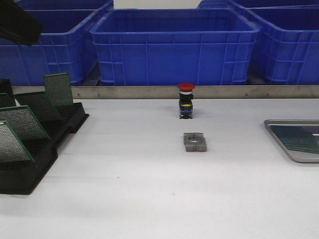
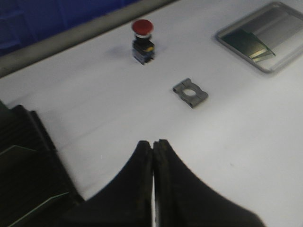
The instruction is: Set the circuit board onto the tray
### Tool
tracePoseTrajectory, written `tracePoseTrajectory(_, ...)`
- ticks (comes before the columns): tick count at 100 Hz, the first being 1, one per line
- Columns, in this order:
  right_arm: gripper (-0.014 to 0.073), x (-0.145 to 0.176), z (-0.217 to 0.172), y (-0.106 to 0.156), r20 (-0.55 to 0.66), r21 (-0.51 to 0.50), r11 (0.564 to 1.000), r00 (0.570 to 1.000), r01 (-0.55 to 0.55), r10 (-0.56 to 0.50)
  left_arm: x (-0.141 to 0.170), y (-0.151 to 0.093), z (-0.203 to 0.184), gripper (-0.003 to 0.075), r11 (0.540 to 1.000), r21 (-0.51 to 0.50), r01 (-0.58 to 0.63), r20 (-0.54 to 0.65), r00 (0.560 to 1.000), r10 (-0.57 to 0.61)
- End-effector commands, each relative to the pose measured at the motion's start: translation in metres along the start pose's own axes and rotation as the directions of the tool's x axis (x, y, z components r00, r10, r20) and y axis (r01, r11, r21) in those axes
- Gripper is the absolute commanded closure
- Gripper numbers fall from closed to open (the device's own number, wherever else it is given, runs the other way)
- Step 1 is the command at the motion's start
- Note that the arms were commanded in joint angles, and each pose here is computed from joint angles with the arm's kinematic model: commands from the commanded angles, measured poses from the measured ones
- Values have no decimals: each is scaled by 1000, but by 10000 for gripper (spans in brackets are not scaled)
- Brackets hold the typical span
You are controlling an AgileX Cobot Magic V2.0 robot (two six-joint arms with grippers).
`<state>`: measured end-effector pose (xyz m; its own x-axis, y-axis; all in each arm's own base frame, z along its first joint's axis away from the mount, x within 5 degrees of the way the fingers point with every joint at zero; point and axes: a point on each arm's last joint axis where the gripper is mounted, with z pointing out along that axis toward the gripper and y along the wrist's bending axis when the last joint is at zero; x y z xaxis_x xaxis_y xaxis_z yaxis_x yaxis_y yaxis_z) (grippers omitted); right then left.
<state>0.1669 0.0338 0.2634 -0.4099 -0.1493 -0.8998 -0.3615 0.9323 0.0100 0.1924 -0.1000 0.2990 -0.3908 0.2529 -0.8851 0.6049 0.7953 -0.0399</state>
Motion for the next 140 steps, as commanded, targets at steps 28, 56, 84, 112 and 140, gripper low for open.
tracePoseTrajectory(28,656,3,-45,11,211,80,996,976,37,-53,24,1,-53,741,979,-186,82,250,968,-33)
tracePoseTrajectory(56,656,14,-86,29,389,70,993,914,99,-118,57,-12,-90,741,976,-204,74,376,927,9)
tracePoseTrajectory(84,656,23,-123,51,540,30,979,820,204,-188,89,-24,-122,741,976,-209,61,535,842,62)
tracePoseTrajectory(112,656,30,-134,59,581,12,968,786,252,-212,96,-31,-146,741,969,-246,23,643,752,146)
tracePoseTrajectory(140,656,30,-134,59,581,12,968,786,252,-212,96,-31,-146,741,969,-245,22,643,752,145)
